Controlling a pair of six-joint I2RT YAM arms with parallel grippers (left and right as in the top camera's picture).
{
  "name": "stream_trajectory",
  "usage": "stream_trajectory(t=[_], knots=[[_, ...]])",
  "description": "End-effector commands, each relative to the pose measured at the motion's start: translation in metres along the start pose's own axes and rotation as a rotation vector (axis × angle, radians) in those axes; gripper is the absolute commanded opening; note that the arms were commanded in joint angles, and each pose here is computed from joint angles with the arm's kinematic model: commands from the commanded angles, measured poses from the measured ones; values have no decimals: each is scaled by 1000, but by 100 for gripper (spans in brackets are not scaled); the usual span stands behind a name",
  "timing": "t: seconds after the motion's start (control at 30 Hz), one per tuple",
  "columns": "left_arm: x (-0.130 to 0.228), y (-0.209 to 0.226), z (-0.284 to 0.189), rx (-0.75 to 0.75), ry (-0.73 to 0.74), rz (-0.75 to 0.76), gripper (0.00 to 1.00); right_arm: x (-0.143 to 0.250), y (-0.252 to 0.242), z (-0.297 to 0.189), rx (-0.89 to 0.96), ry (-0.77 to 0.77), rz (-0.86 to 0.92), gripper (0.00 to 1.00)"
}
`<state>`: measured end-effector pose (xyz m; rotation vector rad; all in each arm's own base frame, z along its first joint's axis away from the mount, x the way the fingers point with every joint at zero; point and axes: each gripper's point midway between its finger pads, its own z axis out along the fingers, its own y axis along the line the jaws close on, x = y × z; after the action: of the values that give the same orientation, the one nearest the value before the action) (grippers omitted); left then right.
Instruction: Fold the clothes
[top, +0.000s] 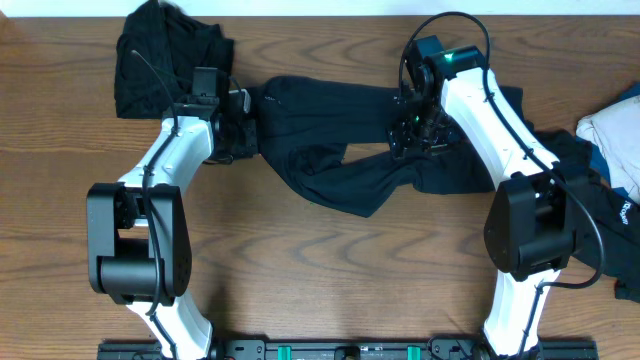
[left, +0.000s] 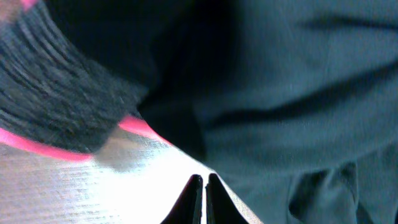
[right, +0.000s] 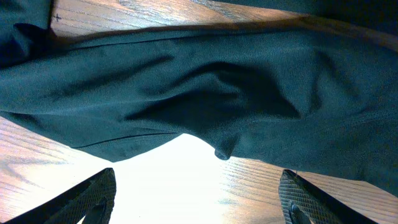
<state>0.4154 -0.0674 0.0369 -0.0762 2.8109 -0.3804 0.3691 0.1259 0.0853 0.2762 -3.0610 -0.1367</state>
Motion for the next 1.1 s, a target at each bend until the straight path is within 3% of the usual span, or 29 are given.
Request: stream_trajectory(t=[0.0, 0.4, 1.07], knots=[[-4, 8, 6, -30, -14, -19, 6, 2, 1, 2, 6, 8, 9, 82], [2, 25, 37, -86, 18, -28, 6, 2, 2, 2, -5, 11, 9, 82], [-19, 33, 36, -132, -69, -14, 6, 7, 5, 4, -10, 28, 7, 82]])
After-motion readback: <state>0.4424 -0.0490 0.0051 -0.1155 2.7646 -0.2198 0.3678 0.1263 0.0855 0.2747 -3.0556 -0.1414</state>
